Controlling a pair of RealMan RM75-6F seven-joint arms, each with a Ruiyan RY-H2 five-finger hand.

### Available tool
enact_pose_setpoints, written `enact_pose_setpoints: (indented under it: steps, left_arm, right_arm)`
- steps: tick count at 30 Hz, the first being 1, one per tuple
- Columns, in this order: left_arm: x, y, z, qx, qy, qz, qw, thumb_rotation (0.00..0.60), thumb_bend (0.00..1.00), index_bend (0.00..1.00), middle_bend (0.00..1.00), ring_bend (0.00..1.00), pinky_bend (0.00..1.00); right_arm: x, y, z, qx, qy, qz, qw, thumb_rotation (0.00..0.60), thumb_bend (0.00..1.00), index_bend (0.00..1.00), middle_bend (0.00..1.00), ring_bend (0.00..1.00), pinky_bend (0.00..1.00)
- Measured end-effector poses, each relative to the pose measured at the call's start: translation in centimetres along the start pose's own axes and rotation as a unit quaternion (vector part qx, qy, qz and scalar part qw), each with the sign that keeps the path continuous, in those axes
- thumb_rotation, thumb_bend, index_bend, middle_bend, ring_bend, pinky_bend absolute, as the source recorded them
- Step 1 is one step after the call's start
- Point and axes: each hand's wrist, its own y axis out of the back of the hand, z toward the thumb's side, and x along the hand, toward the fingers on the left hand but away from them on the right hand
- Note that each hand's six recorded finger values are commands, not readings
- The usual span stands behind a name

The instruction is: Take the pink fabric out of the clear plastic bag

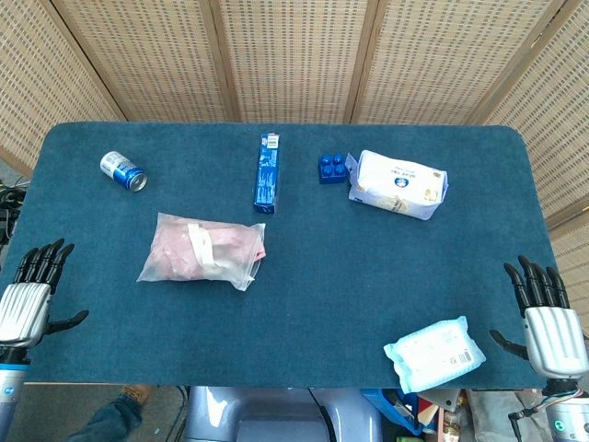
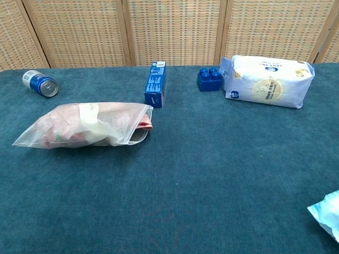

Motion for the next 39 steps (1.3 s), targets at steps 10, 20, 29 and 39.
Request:
enact_pose_setpoints:
  steps: [10,20,29,39]
  left_arm:
    - [0.4,-0.4,0.2,-0.001,-0.005,-0.011,0.9999,0.6,0.12,0.0,0.0,0.0,0.0]
    - [5.2,-2.7,2.5,0.004,-0.047,-0.061,0.997,0.6,0.12,0.0,0.0,0.0,0.0]
    - [12.0,-6.7,6.4,0.028,-0.093,-0.138,0.9856,0.6,0.12,0.0,0.0,0.0,0.0]
    - [18.2,-10.8,11.5,0.047,-0.121,-0.206,0.97,0.6,0.12,0.0,0.0,0.0,0.0]
  right_arm:
    - [-0.1,-0.1,-0.1,0.002,-0.003,0.004,1.0,0.6,0.0,0.0,0.0,0.0,0.0]
    - [-0.5,-0.5,-0.4,0.004,-0.011,0.008,0.9999,0.6,0.0,0.0,0.0,0.0,0.0]
    - [-1.0,-1.2,-1.0,0.011,-0.023,0.017,0.9995,0.6,0.0,0.0,0.0,0.0,0.0]
    - [-1.6,-1.7,-1.9,0.016,-0.045,0.023,0.9986,0.6,0.0,0.0,0.0,0.0,0.0]
